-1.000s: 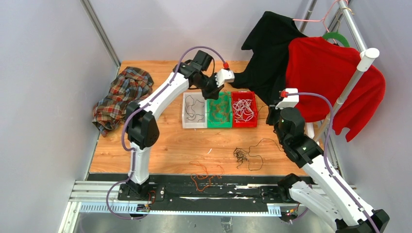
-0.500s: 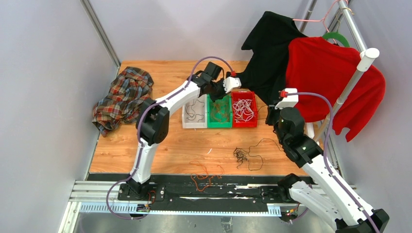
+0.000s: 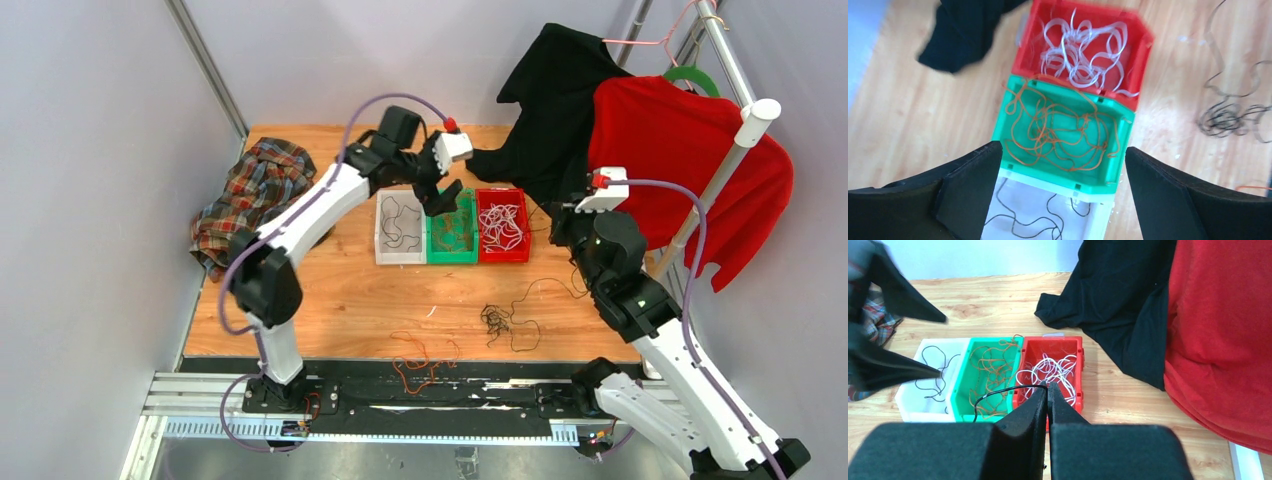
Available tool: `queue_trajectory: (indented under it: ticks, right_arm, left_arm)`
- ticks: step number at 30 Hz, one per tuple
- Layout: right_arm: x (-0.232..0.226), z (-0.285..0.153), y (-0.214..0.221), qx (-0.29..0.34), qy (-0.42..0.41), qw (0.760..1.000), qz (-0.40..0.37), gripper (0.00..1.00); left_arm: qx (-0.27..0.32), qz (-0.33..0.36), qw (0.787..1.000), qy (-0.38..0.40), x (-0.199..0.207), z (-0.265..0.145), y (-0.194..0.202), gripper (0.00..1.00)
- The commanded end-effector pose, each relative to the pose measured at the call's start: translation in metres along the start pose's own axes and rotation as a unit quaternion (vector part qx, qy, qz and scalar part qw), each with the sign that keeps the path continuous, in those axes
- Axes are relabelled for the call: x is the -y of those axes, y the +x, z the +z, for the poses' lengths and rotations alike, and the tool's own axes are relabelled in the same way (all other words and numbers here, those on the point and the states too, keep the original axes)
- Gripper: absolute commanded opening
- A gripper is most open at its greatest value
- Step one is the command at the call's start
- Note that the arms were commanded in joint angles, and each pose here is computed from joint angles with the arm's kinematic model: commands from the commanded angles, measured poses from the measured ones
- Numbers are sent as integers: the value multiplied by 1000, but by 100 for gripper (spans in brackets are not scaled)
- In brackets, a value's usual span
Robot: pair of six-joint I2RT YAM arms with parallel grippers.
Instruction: Untangle the cables
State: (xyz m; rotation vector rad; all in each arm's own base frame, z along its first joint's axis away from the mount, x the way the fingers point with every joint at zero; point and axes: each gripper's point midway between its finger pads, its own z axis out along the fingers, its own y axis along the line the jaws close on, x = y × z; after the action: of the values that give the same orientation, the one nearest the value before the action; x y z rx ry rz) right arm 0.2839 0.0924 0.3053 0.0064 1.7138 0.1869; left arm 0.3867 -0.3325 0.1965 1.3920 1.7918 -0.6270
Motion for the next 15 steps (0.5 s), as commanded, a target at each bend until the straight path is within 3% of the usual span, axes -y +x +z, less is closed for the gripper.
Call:
queue_trajectory:
  ticks: [1,7,11,15]
  right_arm:
    - [-8,-6,12,-32,-32,999,7,1]
    - [-26,-9,94,-153,-84,985,20,1]
    - [-37,-10,139,-227,-111,968,9,1]
    - [-32,-9,170,-269,-89,959,-11,1]
  left_arm:
    - [35,8,997,65,45,-53,-39,98]
    - [-4,25,989,145,90,-75,-7,98]
    - [-63,46,976,201,125,-86,52,97]
    - [-135,103,950,260,164,-98,116,97]
